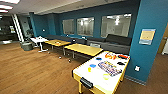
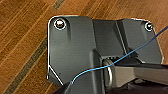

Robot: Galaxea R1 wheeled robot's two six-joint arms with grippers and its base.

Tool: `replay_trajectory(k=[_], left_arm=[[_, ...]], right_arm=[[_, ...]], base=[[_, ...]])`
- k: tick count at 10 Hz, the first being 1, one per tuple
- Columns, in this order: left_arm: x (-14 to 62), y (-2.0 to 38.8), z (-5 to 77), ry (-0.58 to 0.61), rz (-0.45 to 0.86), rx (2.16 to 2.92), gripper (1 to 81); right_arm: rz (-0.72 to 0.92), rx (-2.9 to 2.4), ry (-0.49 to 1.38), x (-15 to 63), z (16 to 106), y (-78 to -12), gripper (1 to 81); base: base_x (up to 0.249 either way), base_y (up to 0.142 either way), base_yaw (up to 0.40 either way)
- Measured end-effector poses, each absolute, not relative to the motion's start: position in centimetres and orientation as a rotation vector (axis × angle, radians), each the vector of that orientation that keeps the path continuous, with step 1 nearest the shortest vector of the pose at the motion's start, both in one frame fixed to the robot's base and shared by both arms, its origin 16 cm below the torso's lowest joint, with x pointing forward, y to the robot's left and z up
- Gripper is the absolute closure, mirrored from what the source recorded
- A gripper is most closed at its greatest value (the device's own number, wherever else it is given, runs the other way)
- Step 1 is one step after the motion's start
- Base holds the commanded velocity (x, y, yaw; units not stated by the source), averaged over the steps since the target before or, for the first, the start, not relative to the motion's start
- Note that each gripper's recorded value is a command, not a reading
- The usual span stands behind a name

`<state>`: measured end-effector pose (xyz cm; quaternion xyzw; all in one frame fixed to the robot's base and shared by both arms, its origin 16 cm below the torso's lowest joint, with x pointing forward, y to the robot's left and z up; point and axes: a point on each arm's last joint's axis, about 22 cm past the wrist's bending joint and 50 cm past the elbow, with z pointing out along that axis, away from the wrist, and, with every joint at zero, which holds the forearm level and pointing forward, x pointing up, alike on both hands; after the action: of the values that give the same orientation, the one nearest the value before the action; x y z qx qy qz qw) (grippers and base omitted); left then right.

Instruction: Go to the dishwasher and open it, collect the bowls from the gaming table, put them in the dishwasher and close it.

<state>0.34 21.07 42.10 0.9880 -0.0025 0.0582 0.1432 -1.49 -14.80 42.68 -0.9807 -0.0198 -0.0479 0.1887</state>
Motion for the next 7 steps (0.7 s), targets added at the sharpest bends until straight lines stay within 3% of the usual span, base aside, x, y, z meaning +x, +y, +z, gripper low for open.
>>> replay_trajectory(k=[7], left_arm=[[0.58, 21.06, 42.12, -0.008, 0.172, 2.849, 1.0]], right_arm=[[-0.143, -2.761, -0.057, -1.04, 42.68, -15.04, 1.0]], base=[[0.19, 0.071, 0.0]])
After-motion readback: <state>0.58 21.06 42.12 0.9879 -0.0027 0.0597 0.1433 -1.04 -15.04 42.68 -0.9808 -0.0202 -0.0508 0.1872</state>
